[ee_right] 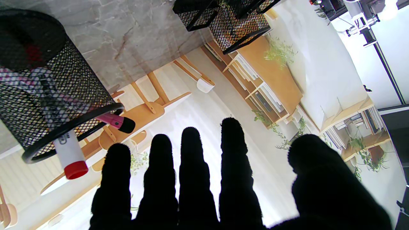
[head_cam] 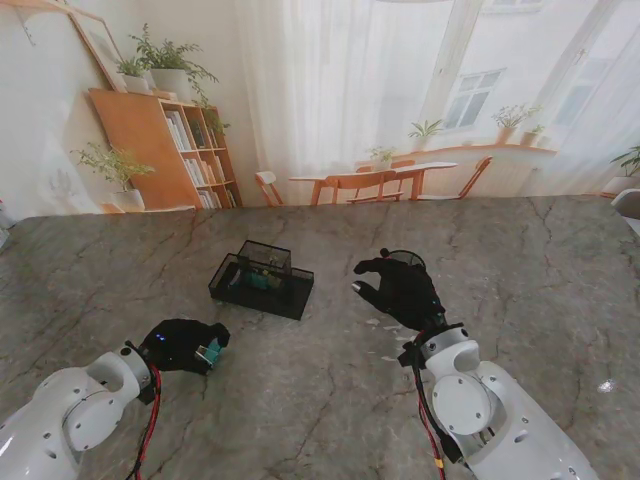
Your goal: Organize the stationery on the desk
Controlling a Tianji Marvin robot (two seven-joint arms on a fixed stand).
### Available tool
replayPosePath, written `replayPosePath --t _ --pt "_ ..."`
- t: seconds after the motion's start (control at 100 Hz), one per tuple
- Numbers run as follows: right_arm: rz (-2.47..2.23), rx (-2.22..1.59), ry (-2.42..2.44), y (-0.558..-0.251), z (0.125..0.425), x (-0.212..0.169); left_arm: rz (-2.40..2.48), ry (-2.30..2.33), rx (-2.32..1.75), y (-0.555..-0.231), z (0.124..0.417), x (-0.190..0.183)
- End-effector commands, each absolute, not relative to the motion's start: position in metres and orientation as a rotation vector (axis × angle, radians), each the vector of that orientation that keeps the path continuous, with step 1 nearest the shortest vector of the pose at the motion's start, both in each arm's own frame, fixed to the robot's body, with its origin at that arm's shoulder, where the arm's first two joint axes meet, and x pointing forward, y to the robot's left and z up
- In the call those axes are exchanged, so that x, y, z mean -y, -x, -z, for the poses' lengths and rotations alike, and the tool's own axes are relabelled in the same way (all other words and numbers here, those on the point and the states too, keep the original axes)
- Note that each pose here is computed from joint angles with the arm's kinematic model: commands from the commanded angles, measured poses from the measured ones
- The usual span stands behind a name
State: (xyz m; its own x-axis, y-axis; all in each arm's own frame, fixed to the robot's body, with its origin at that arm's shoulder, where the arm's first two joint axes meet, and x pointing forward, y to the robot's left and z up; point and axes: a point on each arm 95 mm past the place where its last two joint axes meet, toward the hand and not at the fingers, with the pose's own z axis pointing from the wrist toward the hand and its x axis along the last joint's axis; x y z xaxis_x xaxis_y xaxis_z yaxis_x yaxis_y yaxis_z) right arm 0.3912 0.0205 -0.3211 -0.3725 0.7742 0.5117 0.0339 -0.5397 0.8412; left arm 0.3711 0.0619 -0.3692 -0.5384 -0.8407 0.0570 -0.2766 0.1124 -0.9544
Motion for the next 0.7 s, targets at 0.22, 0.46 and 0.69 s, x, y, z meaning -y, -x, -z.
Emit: replayPosePath --t 0.22,0.46,0.69 --pt "-1.958 -1.108 -1.360 -0.390 0.322 -0.021 1.568 0.953 -1.844 -0.368 0.328 -0.048" --pt "-1.958 -1.101 -1.361 -0.390 0.322 -0.020 1.646 0.867 -1.814 -0.377 0.294 -0.042" --pt "-1.961 -1.097 -1.362 -0.390 0.322 -0.020 1.734 0.798 -1.779 -0.400 0.263 -0.031"
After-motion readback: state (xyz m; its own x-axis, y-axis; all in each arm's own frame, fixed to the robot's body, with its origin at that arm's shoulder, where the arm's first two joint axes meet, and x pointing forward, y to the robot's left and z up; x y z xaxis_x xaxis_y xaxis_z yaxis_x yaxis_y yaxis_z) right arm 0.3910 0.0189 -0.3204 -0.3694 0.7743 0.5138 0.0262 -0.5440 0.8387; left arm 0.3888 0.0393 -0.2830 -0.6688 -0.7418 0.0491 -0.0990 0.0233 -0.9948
